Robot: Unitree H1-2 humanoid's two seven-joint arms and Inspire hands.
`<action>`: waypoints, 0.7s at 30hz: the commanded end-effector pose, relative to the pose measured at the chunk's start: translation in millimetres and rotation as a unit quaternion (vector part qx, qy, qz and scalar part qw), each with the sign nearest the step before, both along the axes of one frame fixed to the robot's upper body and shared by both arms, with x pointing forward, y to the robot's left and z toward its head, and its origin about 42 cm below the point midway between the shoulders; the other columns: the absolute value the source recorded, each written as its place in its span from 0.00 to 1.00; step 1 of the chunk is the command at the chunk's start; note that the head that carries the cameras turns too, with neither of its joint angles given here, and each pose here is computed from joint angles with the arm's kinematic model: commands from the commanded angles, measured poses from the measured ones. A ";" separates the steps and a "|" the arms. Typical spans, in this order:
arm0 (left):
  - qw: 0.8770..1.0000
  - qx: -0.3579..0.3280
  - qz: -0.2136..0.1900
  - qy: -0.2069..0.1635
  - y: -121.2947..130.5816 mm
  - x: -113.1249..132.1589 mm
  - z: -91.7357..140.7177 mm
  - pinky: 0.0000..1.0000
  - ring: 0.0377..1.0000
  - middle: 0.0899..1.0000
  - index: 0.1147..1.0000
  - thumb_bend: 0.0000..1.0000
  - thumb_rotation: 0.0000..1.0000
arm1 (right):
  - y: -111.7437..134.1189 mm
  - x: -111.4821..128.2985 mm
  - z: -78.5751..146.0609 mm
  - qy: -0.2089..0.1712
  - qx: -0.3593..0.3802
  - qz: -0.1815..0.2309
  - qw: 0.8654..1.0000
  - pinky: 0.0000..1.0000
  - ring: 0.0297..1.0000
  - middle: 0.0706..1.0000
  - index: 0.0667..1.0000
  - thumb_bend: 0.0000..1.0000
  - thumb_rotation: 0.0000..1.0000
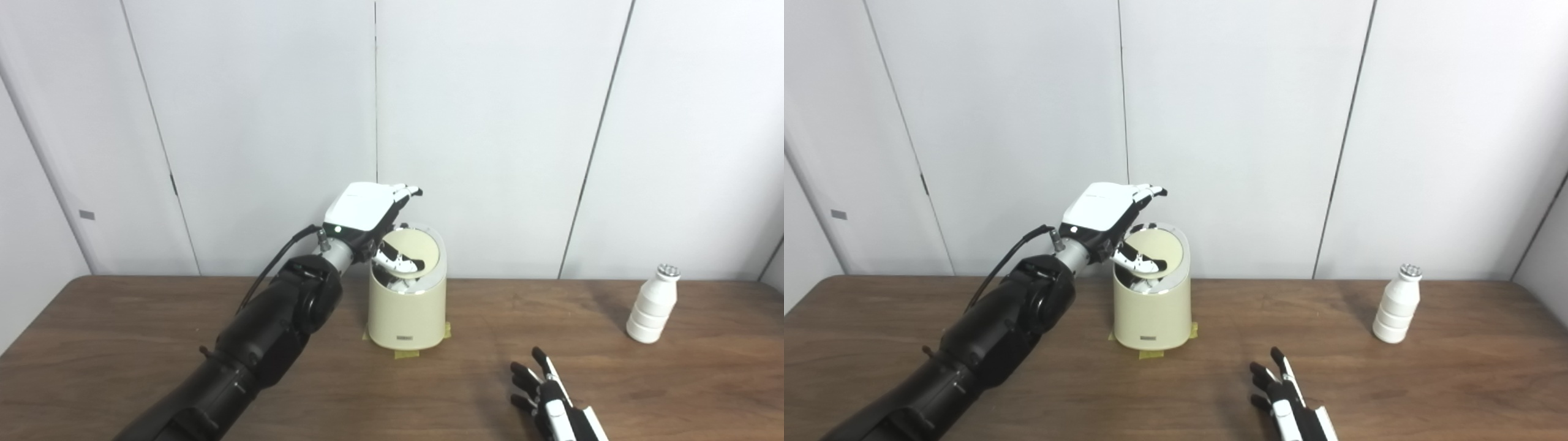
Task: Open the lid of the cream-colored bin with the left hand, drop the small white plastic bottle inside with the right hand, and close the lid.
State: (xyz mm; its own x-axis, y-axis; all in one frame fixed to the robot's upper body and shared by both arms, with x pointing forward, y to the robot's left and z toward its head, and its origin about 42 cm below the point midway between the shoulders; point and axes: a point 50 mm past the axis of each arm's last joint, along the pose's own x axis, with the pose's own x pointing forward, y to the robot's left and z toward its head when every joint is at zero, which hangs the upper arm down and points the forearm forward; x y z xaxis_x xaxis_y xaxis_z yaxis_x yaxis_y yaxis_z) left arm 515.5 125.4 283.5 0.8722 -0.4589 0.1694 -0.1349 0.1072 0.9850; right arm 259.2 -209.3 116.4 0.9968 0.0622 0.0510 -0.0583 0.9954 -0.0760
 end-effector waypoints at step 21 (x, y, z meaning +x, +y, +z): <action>0.999 0.008 0.016 0.033 4.1 4.3 -4.1 0.82 0.88 0.91 0.93 0.96 0.08 | 2.5 3.6 12.6 -0.028 0.006 -0.005 1.000 0.84 0.90 0.88 1.00 0.54 1.00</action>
